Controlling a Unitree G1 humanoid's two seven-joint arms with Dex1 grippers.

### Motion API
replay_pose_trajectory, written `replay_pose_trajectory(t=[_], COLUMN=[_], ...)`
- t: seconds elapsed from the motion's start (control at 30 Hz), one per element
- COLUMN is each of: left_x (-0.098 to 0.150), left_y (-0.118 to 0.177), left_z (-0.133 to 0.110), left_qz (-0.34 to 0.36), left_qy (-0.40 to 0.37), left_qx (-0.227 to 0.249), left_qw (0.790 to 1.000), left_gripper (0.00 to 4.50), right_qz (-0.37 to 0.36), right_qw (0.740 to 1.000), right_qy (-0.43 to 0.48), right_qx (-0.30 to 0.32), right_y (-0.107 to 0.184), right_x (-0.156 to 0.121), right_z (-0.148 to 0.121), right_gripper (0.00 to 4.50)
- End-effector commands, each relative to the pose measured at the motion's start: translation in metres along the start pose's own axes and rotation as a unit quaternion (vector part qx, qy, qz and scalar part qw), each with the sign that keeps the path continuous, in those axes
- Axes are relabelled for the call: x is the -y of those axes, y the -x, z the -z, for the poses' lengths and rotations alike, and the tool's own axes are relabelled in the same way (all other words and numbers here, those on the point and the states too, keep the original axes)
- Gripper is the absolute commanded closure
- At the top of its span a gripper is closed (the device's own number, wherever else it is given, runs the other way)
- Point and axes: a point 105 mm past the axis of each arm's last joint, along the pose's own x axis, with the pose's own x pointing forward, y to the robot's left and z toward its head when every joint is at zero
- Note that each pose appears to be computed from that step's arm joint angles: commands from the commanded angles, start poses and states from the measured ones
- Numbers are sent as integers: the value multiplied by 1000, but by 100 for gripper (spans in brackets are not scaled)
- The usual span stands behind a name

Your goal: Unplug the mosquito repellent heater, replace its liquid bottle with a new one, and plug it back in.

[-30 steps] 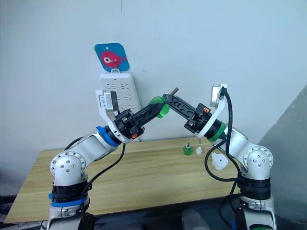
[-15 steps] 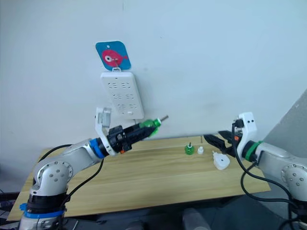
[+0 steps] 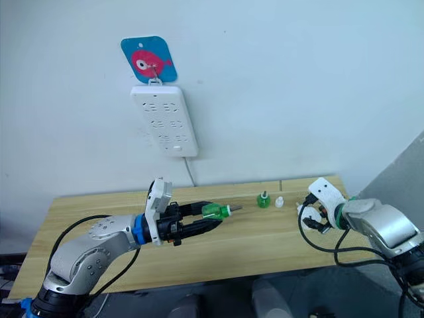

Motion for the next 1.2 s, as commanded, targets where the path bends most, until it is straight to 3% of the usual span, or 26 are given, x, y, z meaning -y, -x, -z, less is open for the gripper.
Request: replay_pose_trajectory(t=[0.03,0.47,1.0,1.1,1.2], left_x=[10,16,17,17,16], left_y=[-2,-3,-7,-7,-7], left_z=[-5,6,6,6,6], left_qz=[14,5,-2,-3,-3], left_qy=[-25,-16,-13,-14,-14], left_qx=[10,19,27,27,26], left_qw=[1000,1000,1000,1000,1000], left_gripper=[210,210,210,210,210], right_qz=[3,-21,-30,-33,-39], right_qw=[1000,997,994,994,994], right_qy=[5,-24,-40,-41,-52], right_qx=[-24,-75,-96,-92,-88], right_y=[-4,-20,-37,-39,-39], right_x=[11,21,24,23,20], right_z=[5,18,19,17,16], right_gripper=[0,0,0,60,151])
